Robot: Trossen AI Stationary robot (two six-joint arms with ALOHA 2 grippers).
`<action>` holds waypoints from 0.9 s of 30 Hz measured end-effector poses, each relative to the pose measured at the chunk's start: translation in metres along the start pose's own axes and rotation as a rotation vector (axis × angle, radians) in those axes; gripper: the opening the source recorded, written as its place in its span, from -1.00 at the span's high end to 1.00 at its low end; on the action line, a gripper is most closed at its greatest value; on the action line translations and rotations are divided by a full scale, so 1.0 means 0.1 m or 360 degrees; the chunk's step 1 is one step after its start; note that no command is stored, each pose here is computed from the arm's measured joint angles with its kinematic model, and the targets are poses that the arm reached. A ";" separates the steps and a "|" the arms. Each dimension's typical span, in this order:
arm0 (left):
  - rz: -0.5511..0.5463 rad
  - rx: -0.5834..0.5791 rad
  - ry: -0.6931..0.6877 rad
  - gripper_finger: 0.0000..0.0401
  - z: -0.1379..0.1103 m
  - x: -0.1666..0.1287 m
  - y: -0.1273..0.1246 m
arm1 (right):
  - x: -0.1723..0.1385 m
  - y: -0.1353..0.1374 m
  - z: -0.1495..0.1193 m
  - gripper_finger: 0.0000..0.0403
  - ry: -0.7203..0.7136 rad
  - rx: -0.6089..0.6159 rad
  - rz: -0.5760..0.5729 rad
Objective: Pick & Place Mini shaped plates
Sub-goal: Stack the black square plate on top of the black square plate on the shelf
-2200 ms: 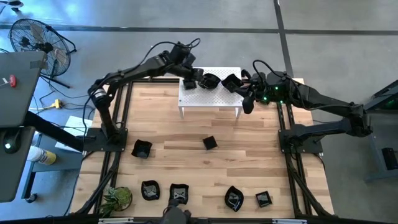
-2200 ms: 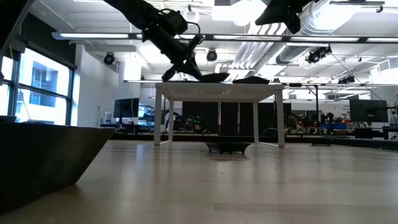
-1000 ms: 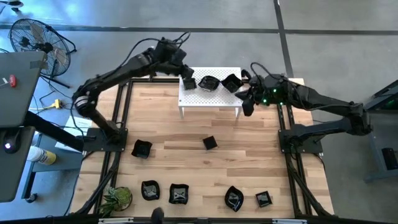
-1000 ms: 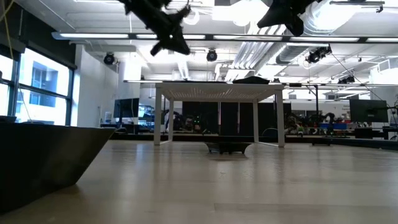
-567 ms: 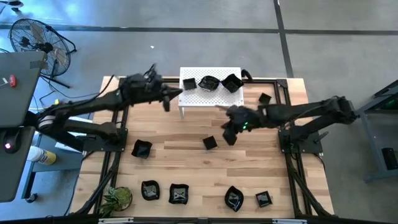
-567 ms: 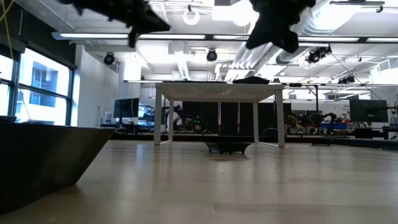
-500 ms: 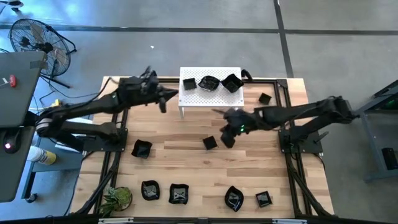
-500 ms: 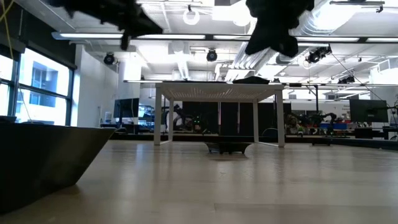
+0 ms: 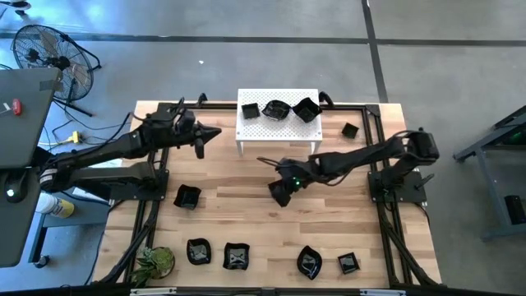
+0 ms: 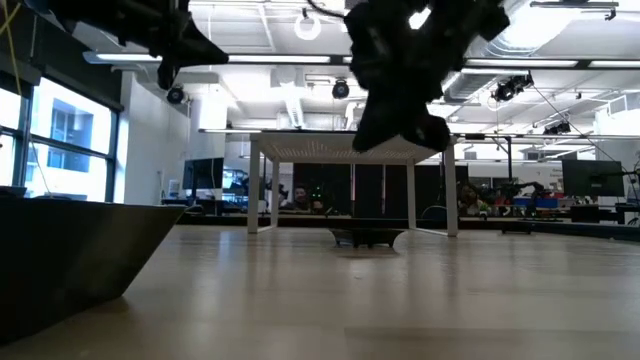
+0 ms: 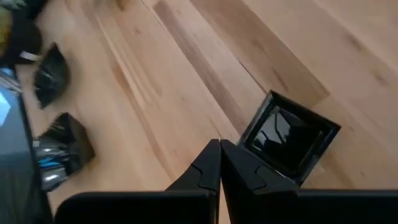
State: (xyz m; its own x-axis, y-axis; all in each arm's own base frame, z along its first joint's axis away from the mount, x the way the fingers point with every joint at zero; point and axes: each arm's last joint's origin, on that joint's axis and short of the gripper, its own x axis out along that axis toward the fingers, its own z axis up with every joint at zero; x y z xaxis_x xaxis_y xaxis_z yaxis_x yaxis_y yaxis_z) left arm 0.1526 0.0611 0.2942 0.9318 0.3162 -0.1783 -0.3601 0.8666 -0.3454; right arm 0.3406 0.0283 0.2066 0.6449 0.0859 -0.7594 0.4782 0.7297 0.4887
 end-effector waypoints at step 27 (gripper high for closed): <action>0.0004 -0.0002 0.0086 1.00 -0.05 0.00 0.01 | 0.27 -0.67 -0.59 0.50 -0.0261 0.0403 -0.0204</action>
State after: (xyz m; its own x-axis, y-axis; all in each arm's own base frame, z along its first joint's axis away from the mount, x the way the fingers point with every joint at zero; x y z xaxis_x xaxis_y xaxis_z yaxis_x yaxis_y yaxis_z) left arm 0.1521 0.0604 0.2894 0.9270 0.2972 -0.2288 -0.3628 0.8653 -0.3459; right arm 0.2908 0.0215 0.1281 0.6473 -0.1210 -0.7525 0.6817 0.5336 0.5005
